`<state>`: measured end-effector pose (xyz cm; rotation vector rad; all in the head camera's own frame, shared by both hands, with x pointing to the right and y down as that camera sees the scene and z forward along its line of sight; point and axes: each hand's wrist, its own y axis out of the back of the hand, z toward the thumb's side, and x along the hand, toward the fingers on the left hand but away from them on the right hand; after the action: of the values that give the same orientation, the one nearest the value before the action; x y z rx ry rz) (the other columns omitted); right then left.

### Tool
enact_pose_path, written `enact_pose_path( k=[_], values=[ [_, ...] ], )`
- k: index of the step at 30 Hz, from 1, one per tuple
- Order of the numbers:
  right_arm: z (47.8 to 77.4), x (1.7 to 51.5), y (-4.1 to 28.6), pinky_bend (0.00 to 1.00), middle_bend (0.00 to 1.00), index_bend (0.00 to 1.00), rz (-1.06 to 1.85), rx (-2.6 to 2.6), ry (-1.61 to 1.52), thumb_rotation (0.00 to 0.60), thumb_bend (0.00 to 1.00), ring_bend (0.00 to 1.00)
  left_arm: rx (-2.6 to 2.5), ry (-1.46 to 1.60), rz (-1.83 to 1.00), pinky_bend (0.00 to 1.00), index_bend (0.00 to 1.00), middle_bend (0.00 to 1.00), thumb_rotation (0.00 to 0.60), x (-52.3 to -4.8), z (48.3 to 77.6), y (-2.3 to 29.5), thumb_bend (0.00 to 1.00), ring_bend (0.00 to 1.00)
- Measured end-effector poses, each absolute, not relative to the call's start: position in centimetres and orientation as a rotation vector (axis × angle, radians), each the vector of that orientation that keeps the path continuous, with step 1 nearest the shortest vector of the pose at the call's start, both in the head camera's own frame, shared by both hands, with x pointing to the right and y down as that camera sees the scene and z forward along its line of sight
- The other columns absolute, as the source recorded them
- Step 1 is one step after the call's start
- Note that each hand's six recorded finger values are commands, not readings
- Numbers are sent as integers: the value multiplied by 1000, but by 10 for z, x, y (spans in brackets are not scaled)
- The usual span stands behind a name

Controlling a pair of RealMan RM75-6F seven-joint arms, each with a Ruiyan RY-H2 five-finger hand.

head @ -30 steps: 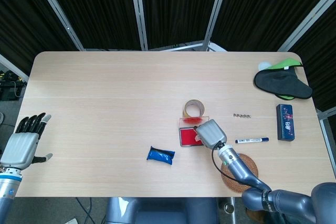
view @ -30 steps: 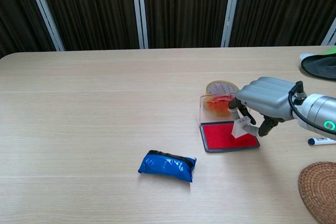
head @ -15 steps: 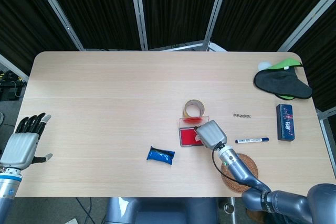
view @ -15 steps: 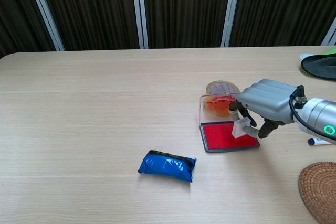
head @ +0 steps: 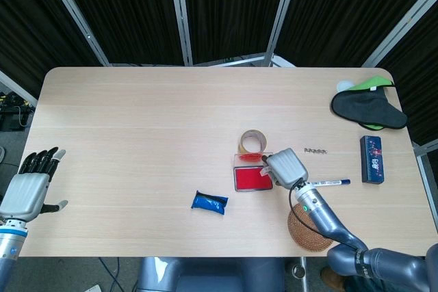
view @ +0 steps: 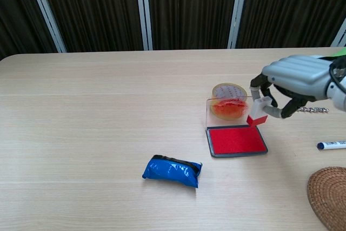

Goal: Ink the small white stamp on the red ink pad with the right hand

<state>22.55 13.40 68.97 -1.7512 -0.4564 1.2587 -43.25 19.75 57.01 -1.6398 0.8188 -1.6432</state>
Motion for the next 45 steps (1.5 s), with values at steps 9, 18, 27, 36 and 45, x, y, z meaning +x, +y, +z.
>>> enact_pose_path(
  k=[9, 18, 27, 36, 45],
  values=[
    [687, 281, 123, 991, 614, 638, 1348, -1697, -492, 600, 637, 795, -1643, 807, -1643, 0, 0, 0, 600, -429, 571, 199, 3, 0],
    [713, 319, 132, 991, 614, 636, 1402, -1708, -489, 600, 636, 795, -1647, 794, -1649, 0, 0, 0, 600, -426, 573, 200, 4, 0],
    [731, 320, 149, 990, 614, 627, 1418, -1750, -490, 600, 636, 795, -1648, 798, -1655, 0, 0, 0, 600, -428, 573, 200, 3, 0],
    [734, 320, 153, 991, 553, 543, 1414, -1769, -495, 600, 470, 794, -1649, 800, -1657, 0, 0, 0, 600, -430, 572, 200, 3, 0],
    [733, 323, 153, 990, 481, 494, 1414, -1779, -492, 600, 378, 795, -1648, 795, -1656, 0, 0, 0, 600, -429, 573, 200, 2, 0]
  ],
)
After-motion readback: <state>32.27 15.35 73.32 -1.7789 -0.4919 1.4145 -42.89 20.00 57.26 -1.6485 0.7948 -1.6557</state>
